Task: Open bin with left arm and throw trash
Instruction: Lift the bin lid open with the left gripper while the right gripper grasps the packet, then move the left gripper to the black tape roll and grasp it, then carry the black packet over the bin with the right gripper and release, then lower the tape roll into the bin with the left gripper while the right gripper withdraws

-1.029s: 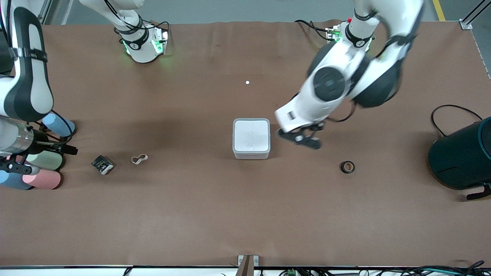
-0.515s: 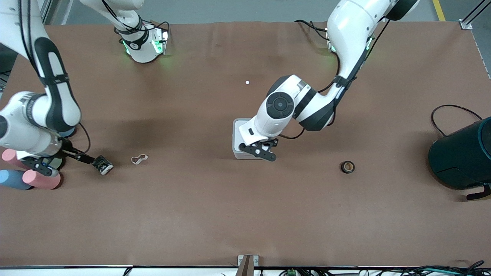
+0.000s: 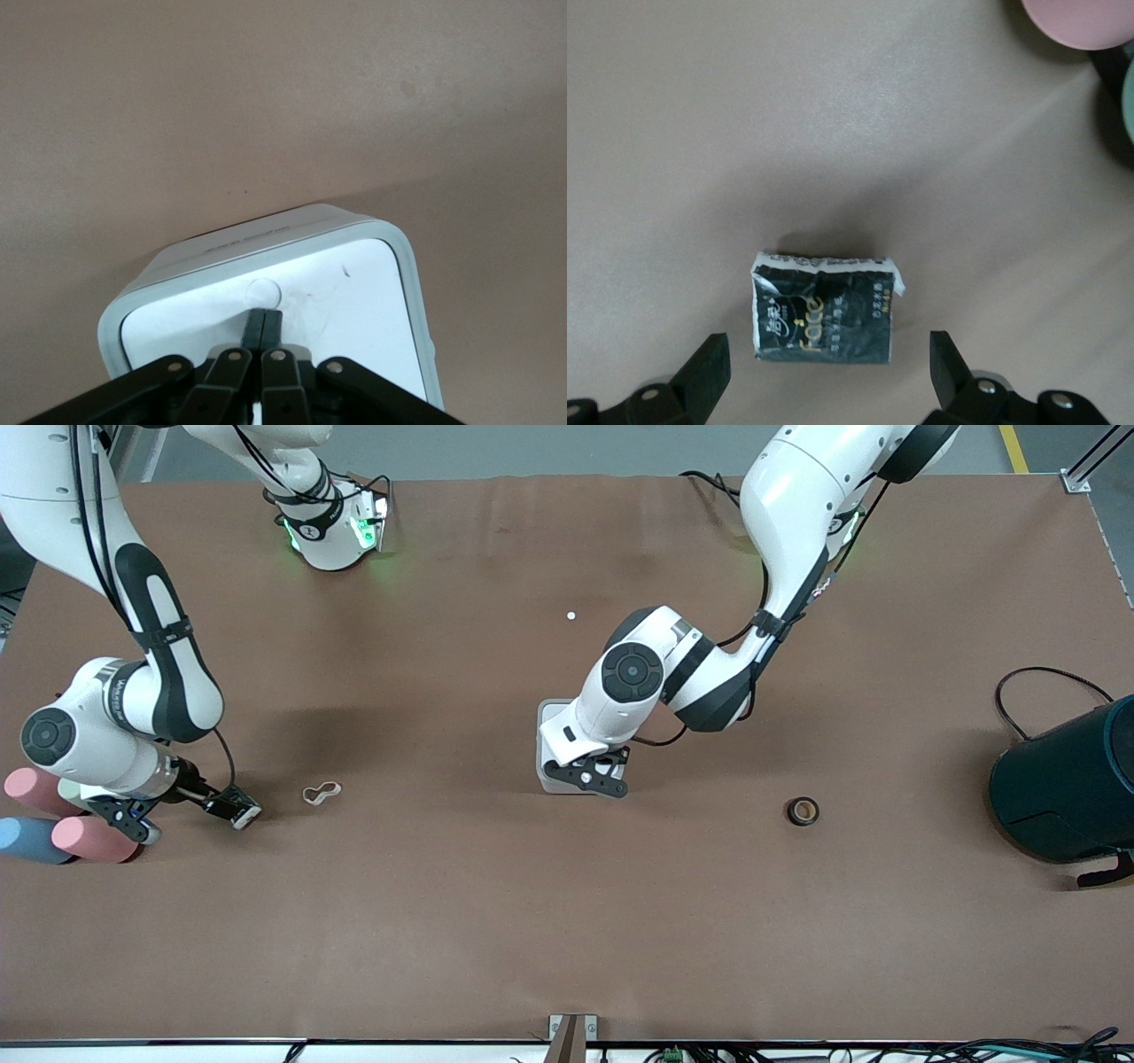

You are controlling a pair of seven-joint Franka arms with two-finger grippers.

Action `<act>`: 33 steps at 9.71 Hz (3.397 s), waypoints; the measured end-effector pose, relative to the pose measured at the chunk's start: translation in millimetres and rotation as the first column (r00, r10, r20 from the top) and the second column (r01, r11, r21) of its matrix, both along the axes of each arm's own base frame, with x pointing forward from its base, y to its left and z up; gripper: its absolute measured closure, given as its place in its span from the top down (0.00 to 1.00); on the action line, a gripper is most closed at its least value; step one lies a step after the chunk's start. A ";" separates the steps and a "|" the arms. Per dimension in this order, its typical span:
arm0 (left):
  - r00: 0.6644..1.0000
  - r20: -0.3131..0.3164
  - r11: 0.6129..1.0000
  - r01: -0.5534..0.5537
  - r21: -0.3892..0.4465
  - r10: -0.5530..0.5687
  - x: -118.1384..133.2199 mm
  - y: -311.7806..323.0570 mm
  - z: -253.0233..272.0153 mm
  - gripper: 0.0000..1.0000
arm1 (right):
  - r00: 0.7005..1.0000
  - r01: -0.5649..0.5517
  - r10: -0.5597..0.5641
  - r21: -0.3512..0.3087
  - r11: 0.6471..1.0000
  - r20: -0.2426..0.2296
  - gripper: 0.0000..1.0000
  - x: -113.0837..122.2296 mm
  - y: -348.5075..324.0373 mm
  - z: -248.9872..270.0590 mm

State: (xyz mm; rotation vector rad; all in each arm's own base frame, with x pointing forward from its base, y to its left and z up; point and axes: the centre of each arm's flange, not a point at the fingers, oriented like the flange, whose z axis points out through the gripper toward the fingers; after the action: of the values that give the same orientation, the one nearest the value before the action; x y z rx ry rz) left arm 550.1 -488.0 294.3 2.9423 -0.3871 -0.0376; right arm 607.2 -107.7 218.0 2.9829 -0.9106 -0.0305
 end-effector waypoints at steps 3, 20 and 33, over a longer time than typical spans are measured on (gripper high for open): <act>0.997 -0.056 0.996 -0.051 0.076 0.055 16.5 31.9 34.3 0.04 | 1.000 -0.001 0.001 -0.012 1.000 0.029 1.00 2.3 -0.9 -24.2; 0.923 -0.021 0.911 0.382 0.153 -0.383 73.9 364.5 -116.2 1.00 | 0.974 0.218 -0.218 -0.008 0.976 -0.052 0.05 15.0 369.2 172.2; 0.941 -0.009 0.928 0.335 0.161 -0.338 86.7 286.9 -26.0 0.53 | 0.995 -0.012 0.000 0.124 0.992 0.098 0.43 -76.9 620.7 111.9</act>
State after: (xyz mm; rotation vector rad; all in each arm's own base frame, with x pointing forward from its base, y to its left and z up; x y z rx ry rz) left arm 636.9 -201.1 268.3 2.9944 -0.9313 -0.0886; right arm 530.3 513.0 329.9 3.1268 -0.9435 0.0617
